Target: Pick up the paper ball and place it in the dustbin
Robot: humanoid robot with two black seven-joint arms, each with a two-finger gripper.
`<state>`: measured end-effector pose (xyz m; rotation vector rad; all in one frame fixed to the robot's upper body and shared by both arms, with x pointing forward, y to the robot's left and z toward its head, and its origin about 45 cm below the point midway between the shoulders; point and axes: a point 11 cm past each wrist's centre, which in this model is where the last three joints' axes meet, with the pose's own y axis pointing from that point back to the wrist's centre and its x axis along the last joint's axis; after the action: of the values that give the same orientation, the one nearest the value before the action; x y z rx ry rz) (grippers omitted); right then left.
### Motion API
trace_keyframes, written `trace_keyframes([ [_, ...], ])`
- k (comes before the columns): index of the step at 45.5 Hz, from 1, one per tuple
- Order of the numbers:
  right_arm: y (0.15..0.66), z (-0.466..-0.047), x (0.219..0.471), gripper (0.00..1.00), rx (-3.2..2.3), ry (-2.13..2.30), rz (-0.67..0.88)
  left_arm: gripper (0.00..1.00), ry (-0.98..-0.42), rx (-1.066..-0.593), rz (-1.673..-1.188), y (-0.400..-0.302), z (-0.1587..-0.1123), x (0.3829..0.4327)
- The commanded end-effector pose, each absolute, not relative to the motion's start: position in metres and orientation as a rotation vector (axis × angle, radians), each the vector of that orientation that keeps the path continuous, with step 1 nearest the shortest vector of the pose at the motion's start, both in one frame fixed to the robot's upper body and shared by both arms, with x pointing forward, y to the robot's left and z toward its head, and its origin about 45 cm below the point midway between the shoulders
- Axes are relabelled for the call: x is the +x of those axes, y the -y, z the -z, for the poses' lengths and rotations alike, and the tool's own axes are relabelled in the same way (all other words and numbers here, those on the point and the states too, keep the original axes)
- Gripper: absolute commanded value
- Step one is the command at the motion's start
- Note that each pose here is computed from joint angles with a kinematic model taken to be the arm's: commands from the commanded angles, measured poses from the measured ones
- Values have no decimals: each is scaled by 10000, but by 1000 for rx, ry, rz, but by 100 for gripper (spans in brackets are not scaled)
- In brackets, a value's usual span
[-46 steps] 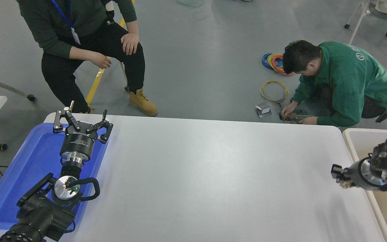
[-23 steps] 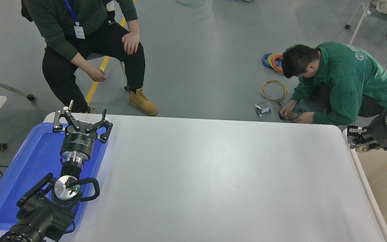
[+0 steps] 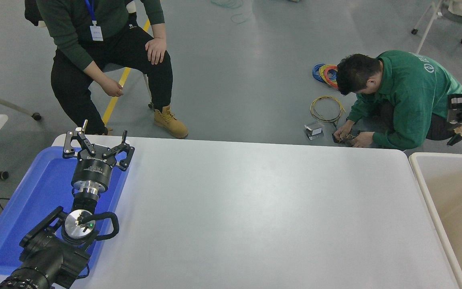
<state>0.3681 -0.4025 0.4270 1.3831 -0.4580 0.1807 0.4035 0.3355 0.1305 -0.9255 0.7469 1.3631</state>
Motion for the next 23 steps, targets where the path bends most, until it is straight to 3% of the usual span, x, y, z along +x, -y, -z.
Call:
trace_keyframes([
  [1,4001,-4431,3669,0,1381,463,-201,100,-747,-925,-1363,-3355,-1305,4035],
  [11,4234,-4286,3746,0,1315,507,-188,100,-747,-925,-1363,-3355,-1305,4035],
  [23,5291,-3928,3968,0,1068,816,-137,100,-747,-927,-1364,-3358,-1307,4036],
])
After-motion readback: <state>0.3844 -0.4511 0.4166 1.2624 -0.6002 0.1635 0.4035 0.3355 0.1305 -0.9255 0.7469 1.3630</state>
